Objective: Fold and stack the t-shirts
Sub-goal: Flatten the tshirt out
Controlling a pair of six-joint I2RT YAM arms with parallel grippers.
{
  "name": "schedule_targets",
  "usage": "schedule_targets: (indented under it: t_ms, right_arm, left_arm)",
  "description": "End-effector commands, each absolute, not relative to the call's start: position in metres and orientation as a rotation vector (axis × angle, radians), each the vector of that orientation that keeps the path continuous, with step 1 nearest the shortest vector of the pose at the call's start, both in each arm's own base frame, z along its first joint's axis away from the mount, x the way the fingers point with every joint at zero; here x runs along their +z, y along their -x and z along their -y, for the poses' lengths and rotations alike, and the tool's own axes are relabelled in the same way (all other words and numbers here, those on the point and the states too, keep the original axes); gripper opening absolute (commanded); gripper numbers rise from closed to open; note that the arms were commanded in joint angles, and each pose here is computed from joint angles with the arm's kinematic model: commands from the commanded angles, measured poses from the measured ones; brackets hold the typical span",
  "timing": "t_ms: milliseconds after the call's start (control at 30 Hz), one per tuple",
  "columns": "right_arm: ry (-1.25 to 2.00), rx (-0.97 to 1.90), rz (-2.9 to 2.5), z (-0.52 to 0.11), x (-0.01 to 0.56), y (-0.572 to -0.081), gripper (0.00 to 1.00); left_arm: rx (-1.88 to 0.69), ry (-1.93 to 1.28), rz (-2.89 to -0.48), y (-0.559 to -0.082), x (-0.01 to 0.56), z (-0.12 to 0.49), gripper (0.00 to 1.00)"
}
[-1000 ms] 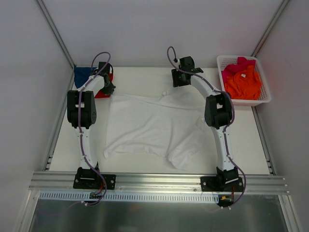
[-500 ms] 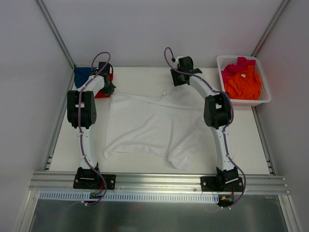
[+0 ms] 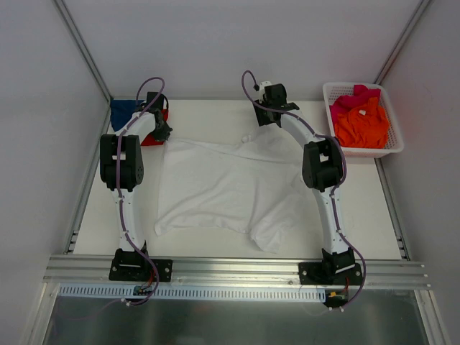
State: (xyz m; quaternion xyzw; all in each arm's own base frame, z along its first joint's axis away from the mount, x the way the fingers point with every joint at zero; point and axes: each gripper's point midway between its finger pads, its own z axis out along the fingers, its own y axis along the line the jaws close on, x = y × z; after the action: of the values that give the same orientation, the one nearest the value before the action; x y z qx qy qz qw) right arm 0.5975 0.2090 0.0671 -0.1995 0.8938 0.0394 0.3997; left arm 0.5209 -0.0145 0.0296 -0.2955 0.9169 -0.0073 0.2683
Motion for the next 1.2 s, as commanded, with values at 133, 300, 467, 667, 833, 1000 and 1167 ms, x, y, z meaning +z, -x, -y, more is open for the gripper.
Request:
schedule_targets:
  t_ms: [133,300,467,667,833,1000,1167]
  right_arm:
    - [0.475,0.111,-2.167,-0.209,0.093,-0.607,0.46]
    - [0.393,0.121,-2.192,-0.204,0.096,-0.609,0.47]
    - [0.299,0.174,-2.247,-0.194,0.092,-0.606,0.47]
    - [0.239,0.248,-2.262,-0.191,0.096,-0.603,0.48]
    - [0.23,0.269,-2.298,-0.191,0.091,-0.6,0.48]
    - [0.222,0.264,-2.295,-0.192,0.09,-0.6,0.47]
    - [0.24,0.238,-2.276,-0.192,0.101,-0.601,0.47]
  left_arm:
    - [-0.03,0.786,-2.471,-0.527,0.033,0.011,0.0]
    - [-0.035,0.785,-2.472,-0.527,0.033,0.011,0.0]
    - [-0.038,0.784,-2.471,-0.528,0.034,0.012,0.0]
    - [-0.038,0.786,-2.471,-0.528,0.034,0.012,0.0]
    - [-0.039,0.784,-2.472,-0.528,0.034,0.012,0.0]
    - [-0.041,0.786,-2.475,-0.527,0.033,0.012,0.0]
    - [-0.043,0.785,-2.471,-0.529,0.034,0.012,0.0]
